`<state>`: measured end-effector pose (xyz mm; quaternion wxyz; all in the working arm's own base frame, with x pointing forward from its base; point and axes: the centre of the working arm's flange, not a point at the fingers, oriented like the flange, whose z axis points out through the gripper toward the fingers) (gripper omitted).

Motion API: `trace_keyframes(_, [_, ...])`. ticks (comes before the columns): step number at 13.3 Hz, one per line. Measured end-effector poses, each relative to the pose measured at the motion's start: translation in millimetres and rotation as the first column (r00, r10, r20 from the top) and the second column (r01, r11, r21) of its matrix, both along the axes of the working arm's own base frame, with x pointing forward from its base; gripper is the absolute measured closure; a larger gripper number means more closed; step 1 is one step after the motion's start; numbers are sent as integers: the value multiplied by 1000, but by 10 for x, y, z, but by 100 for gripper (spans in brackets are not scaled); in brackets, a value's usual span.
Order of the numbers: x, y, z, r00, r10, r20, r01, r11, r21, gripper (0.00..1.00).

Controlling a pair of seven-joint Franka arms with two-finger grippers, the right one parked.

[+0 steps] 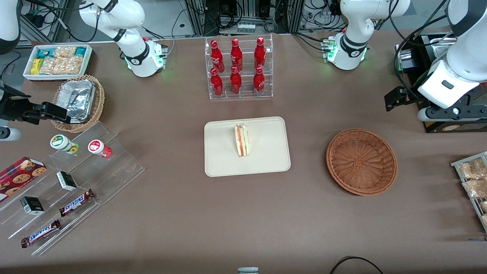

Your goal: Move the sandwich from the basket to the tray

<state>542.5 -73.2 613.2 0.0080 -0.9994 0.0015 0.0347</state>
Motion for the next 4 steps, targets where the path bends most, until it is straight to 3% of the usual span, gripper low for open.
trace_keyframes(4, [60,261,103,1000,15,23,-15,1000,-5,0])
